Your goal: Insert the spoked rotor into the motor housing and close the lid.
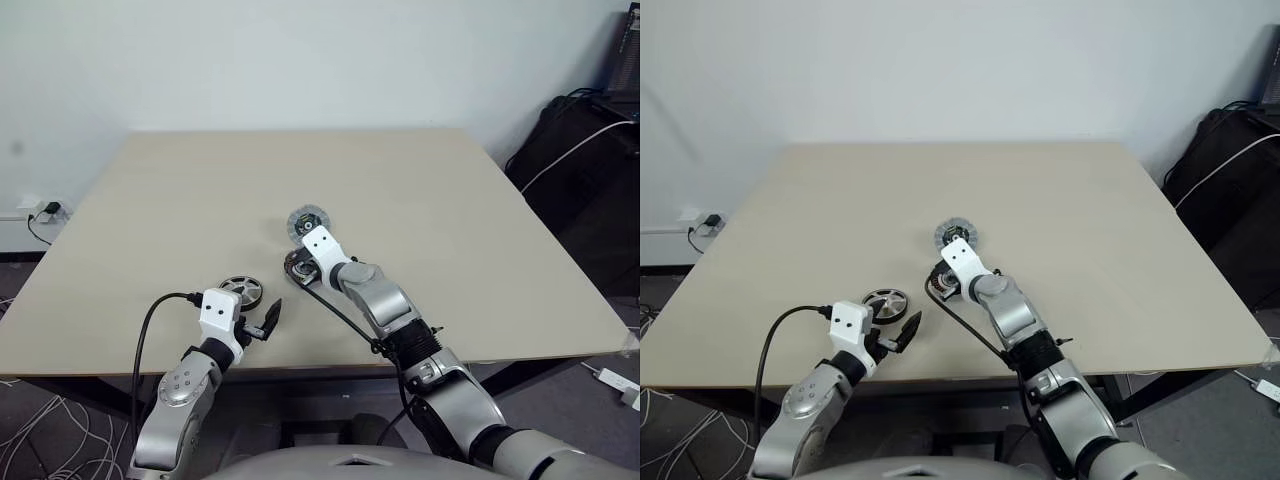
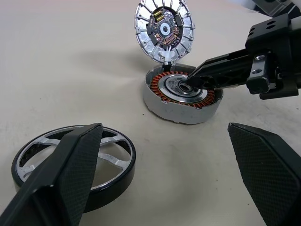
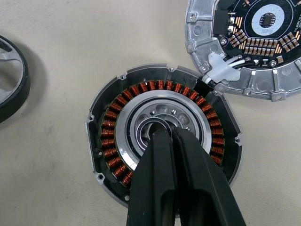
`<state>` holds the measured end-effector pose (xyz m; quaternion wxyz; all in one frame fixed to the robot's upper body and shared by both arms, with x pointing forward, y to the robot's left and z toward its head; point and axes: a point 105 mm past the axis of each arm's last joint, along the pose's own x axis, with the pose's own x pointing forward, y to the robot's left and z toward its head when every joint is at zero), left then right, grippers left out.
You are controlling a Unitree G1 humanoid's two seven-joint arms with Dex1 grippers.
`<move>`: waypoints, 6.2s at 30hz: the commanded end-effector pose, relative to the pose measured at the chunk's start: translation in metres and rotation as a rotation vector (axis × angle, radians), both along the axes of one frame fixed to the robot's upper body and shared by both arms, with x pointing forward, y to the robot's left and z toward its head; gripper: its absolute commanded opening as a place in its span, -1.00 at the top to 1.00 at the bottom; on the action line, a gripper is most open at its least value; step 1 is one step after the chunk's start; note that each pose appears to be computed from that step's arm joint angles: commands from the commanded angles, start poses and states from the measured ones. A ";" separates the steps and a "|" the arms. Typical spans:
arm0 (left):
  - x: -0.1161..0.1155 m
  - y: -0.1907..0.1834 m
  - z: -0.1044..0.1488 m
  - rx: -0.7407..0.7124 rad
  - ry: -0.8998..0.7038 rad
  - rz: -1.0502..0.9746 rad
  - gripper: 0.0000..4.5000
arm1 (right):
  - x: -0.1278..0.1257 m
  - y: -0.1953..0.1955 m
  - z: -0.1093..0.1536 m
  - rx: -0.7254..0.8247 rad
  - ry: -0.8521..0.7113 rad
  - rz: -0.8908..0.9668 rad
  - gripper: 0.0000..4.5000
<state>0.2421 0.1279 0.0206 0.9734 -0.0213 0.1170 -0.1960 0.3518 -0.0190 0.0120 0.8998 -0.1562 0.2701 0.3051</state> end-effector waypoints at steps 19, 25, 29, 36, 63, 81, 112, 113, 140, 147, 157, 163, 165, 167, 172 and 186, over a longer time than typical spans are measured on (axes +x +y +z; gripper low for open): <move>0.003 -0.003 0.010 -0.004 -0.046 -0.007 -1.00 | 0.014 0.002 0.026 0.066 -0.072 -0.019 0.98; 0.003 -0.003 0.011 -0.004 -0.047 -0.007 -1.00 | 0.015 0.003 0.026 0.064 -0.074 -0.025 0.98; 0.003 -0.003 0.011 -0.004 -0.048 -0.007 -1.00 | 0.014 0.004 0.023 0.056 -0.069 -0.021 0.98; 0.003 -0.002 0.012 -0.003 -0.050 -0.002 -1.00 | 0.013 0.004 0.016 0.045 -0.051 -0.015 0.98; 0.004 -0.002 0.012 -0.004 -0.051 -0.006 -1.00 | 0.016 0.004 0.024 0.075 -0.083 -0.026 0.68; 0.003 -0.001 0.012 -0.002 -0.053 0.001 -1.00 | 0.014 0.011 0.013 0.054 -0.066 -0.008 0.99; 0.001 0.001 0.011 -0.004 -0.050 0.010 -1.00 | 0.017 0.016 0.008 0.038 -0.066 0.004 0.99; 0.001 0.001 0.011 -0.004 -0.050 0.010 -1.00 | 0.017 0.015 0.007 0.037 -0.062 0.002 0.99; 0.002 -0.003 0.012 -0.009 -0.048 -0.006 -1.00 | 0.023 0.007 0.012 0.093 -0.089 -0.045 0.99; 0.003 -0.005 0.012 -0.010 -0.048 -0.015 -1.00 | 0.022 0.004 0.022 0.116 -0.116 -0.047 0.99; 0.004 -0.005 0.012 -0.010 -0.050 -0.020 -1.00 | 0.017 0.006 0.007 0.087 -0.072 -0.035 0.99; 0.003 -0.003 0.013 -0.006 -0.050 -0.011 -1.00 | 0.015 0.005 -0.012 0.042 -0.012 -0.035 0.99; 0.001 -0.002 0.012 -0.005 -0.048 -0.007 -1.00 | 0.016 0.008 -0.009 0.060 -0.021 -0.031 0.99; 0.001 -0.002 0.012 -0.005 -0.046 -0.005 -1.00 | 0.017 0.009 -0.005 0.078 -0.035 -0.030 0.99; 0.001 -0.002 0.011 -0.006 -0.043 -0.007 -1.00 | 0.021 0.009 0.012 0.125 -0.089 -0.037 0.99; 0.022 0.050 0.020 0.010 -0.134 0.396 -1.00 | -0.016 -0.027 0.051 0.256 -0.266 -0.026 0.99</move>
